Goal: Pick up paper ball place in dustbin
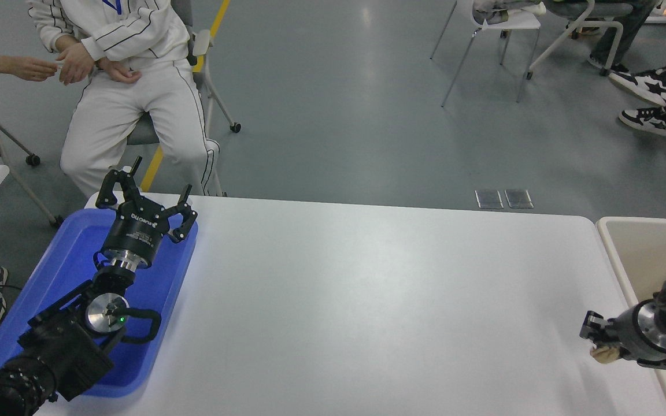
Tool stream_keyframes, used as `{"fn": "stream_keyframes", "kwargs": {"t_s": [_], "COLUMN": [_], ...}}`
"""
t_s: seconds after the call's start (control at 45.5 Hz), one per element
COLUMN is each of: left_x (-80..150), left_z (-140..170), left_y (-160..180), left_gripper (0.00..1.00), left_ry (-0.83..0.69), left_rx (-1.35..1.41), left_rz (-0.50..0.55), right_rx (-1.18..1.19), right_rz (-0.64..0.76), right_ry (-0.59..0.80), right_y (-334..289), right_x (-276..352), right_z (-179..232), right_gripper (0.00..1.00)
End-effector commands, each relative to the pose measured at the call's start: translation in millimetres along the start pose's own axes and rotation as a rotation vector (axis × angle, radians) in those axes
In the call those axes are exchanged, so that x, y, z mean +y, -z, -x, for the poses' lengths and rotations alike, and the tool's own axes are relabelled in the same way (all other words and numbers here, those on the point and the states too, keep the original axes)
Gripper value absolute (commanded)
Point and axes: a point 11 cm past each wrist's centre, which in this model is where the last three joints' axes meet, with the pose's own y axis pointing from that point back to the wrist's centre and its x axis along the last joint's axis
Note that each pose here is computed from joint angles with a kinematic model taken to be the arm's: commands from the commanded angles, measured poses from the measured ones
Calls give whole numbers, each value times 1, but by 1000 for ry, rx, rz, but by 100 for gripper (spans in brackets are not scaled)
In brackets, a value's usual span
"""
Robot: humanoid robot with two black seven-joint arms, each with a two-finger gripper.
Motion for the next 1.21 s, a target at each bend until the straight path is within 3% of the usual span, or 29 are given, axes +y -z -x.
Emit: {"fn": "stream_keyframes", "kwargs": {"t_s": [0.0, 0.242, 0.549, 1.187], "left_x": [0, 0, 0, 0], "left_z": [0, 0, 0, 0], "left_y": [0, 0, 0, 0], "left_gripper": [100, 100, 100, 100], "left_ry": [-1, 0, 0, -1], "left_rx": [0, -1, 0, 0], "left_rz": [0, -1, 0, -2], "right_rx": [154, 284, 409, 458], "right_rz": [-24, -17, -60, -115], "right_ry": [45, 82, 136, -46], "right_y": [19, 39, 63, 102], "right_x": [51, 117, 183, 270], "right_z": [-6, -32, -34, -46], "right_gripper": [0, 0, 0, 0]}}
